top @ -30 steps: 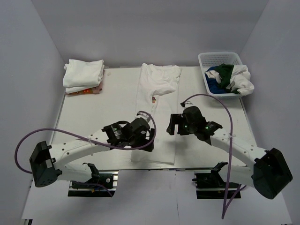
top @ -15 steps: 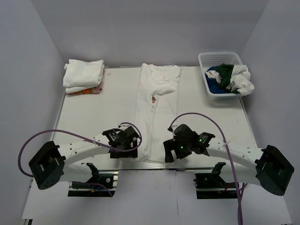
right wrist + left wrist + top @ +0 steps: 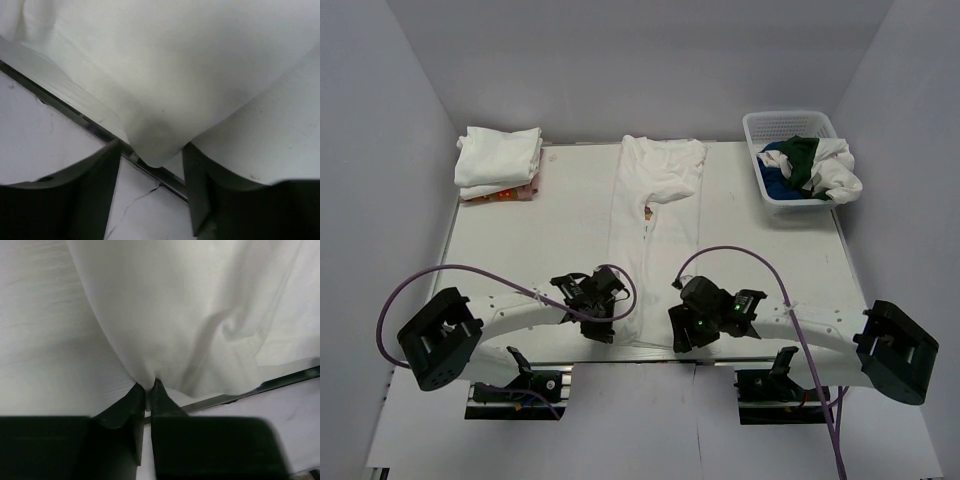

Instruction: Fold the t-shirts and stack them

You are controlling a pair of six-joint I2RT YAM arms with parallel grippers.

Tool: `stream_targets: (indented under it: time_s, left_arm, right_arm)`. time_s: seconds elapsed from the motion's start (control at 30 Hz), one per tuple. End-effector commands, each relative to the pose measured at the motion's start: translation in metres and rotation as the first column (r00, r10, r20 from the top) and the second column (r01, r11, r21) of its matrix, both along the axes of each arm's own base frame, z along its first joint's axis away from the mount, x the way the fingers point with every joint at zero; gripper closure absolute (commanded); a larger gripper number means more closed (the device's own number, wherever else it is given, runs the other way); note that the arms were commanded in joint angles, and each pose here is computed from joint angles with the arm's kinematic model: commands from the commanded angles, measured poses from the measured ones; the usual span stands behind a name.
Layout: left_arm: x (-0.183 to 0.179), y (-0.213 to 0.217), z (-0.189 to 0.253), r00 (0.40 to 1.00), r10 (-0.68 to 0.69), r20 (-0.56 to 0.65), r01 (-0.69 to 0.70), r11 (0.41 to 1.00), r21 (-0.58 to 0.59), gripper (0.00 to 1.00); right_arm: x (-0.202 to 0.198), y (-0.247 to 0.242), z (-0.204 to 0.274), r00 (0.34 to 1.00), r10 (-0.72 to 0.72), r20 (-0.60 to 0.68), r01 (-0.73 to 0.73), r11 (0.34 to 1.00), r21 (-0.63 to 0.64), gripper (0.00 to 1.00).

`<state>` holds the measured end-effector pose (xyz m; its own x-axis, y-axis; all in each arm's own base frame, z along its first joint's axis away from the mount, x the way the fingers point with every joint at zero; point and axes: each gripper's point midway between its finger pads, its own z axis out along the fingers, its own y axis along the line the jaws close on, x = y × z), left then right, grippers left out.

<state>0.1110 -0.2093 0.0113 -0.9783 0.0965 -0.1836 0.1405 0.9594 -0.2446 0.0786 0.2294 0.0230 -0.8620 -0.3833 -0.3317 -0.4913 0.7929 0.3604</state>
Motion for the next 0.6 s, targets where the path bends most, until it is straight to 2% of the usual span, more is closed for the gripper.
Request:
stream_targets:
  time_s: [0.0, 0.03, 0.1, 0.13, 0.23, 0.37, 0.47, 0.57]
  left_arm:
    - [-0.012, 0.012, -0.015, 0.998, -0.035, -0.050, 0.037, 0.998, 0.044, 0.93]
    - [-0.010, 0.009, -0.011, 0.998, -0.035, -0.046, 0.037, 0.999, 0.040, 0.96]
    - [-0.010, 0.005, -0.005, 0.998, -0.048, -0.050, 0.049, 0.998, 0.026, 1.00]
    - [-0.009, 0.005, -0.002, 0.998, -0.057, -0.040, 0.058, 0.998, 0.018, 1.00]
    - [-0.002, -0.002, 0.013, 0.998, -0.055, 0.006, 0.055, 0.998, -0.020, 1.00]
    - [0.023, -0.011, 0.041, 0.994, -0.035, 0.102, 0.036, 0.999, -0.010, 1.00]
    - [0.044, -0.025, 0.065, 0.982, -0.032, 0.187, 0.041, 0.998, -0.040, 1.00]
    - [0.077, -0.028, 0.077, 0.963, 0.024, 0.269, -0.025, 1.000, 0.001, 1.00]
  right_arm:
    - [0.000, -0.007, -0.011, 1.000, -0.031, -0.005, 0.031, 0.998, -0.047, 0.49]
    - [0.000, -0.007, -0.011, 1.000, -0.027, -0.004, 0.027, 0.998, -0.051, 0.64]
    - [0.000, -0.007, -0.009, 0.999, -0.032, 0.007, 0.033, 0.998, -0.054, 0.80]
    - [0.008, -0.010, -0.009, 0.997, -0.060, 0.043, 0.063, 0.996, -0.067, 1.00]
    - [0.018, -0.006, 0.002, 0.992, -0.085, 0.097, 0.089, 0.995, -0.041, 1.00]
    - [0.037, -0.004, 0.021, 0.973, -0.138, 0.184, 0.141, 0.990, -0.005, 1.00]
    - [0.060, -0.005, 0.035, 0.937, -0.212, 0.277, 0.219, 0.976, 0.007, 1.00]
    - [0.083, -0.008, 0.044, 0.891, -0.283, 0.355, 0.303, 0.953, 0.000, 1.00]
